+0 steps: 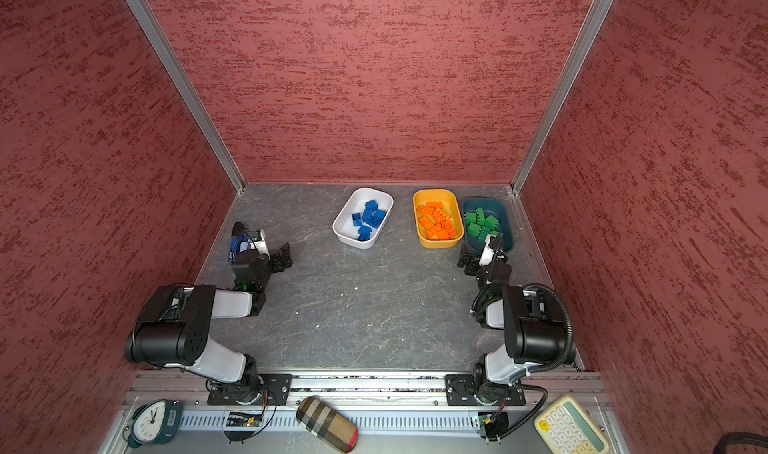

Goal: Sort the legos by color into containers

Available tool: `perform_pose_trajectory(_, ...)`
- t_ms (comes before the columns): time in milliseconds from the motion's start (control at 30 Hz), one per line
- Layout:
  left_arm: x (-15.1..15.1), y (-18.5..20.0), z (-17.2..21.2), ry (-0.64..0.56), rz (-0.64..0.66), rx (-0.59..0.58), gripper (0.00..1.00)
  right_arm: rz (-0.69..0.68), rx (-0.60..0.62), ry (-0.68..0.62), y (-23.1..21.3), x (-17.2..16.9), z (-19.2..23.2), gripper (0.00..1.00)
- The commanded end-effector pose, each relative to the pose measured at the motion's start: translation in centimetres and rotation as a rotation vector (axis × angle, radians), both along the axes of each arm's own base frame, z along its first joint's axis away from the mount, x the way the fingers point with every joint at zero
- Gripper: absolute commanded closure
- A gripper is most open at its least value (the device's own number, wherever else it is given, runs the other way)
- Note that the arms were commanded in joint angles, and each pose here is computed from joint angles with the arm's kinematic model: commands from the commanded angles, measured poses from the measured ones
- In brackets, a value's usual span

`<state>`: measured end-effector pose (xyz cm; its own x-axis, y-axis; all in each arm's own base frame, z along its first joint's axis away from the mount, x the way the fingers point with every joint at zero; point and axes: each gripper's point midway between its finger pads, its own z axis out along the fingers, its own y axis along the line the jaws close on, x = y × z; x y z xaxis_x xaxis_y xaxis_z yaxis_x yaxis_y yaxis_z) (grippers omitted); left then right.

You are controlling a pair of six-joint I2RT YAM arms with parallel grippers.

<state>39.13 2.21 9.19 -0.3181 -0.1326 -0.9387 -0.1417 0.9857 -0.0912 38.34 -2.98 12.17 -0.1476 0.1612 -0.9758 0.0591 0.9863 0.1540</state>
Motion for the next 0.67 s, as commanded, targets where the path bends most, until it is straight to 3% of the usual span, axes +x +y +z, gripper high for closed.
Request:
perform_pose_trajectory(0, 0.78, -0.04, 2.24, -0.082, 0.002, 0.025, 0.01, -0.03, -0.053, -0.032, -0.28, 0.44, 1.23, 0.01)
perform_pose_trajectory(633, 0.61, 0.55, 2.34, -0.094, 0.038, 0.021, 0.01, -0.028, -0.065, -0.022, -0.03, 0.62, 1.13, 0.01)
